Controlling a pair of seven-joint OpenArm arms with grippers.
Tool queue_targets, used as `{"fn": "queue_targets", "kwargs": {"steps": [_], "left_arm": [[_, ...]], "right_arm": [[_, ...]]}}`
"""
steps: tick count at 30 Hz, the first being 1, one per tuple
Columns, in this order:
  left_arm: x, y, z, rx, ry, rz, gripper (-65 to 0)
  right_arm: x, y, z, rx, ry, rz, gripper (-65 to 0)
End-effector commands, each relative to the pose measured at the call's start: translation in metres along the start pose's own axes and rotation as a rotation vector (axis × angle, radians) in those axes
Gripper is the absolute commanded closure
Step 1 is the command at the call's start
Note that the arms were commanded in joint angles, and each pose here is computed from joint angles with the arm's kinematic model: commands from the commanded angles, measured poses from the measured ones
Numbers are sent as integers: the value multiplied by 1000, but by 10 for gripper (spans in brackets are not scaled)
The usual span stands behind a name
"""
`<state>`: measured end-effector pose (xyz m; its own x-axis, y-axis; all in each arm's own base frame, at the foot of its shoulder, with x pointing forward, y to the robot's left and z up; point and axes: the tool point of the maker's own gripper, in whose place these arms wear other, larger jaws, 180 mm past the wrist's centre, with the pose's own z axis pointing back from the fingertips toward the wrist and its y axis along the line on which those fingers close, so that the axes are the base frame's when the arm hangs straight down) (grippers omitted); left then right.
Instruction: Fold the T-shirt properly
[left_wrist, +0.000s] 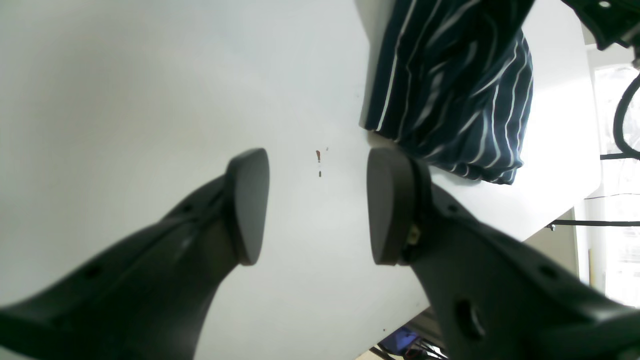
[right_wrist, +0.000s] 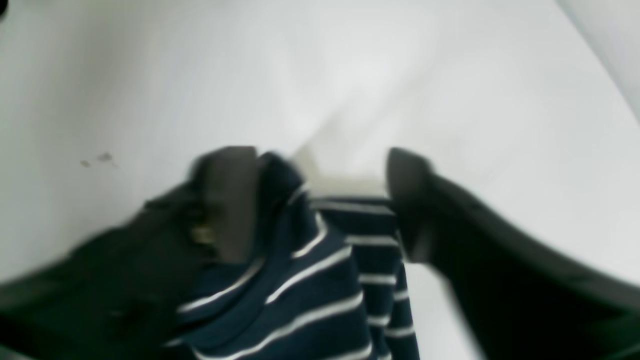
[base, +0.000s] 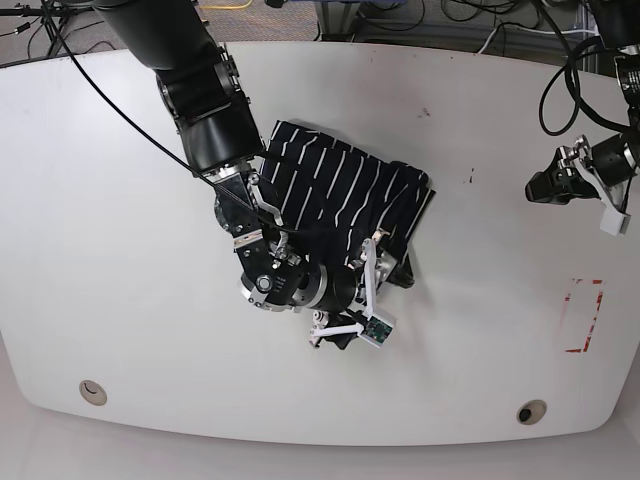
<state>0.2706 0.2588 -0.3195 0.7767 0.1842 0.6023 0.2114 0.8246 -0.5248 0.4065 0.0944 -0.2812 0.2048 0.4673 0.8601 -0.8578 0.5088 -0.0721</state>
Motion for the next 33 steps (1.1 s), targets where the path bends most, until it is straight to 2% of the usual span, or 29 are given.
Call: {"fn": "queue_targets", "kwargs": {"steps": [1,2,6,10,15,22,24,26,33], "left_arm": [[15,-10,-1,-26,-17,-46,-300],[16,-13,-4,-35,-13,-54,-300],[21,-37,-20,-91,10,-116,-300],[14,-70,-43,-179,42,-158,-300],[3,-108,-73,-240,112,-269,-300],[-30,-178,-118,-337,231,-490,-300],[-39,-193,-128,-354,252,-539,-300],[-46,-202,-135,-359,269,-567,-300],[-64,-218,-151,-348,303,-634,-299]], "right_arm": [[40,-14,7,-42,-94,18,-620],[42,-15,8,-46,-99,20,-647],[53,-22,24,-81,-134,49,-650],[33,-33,45,-137,-118,32,-602],[3,-44,81,-224,-92,-10,-469],[-44,-36,116,-292,-46,-64,-185],[-56,-33,120,-299,-26,-86,-130],[-64,-33,122,-303,-15,-102,-109],[-100,-26,110,-268,41,-183,-127]]}}
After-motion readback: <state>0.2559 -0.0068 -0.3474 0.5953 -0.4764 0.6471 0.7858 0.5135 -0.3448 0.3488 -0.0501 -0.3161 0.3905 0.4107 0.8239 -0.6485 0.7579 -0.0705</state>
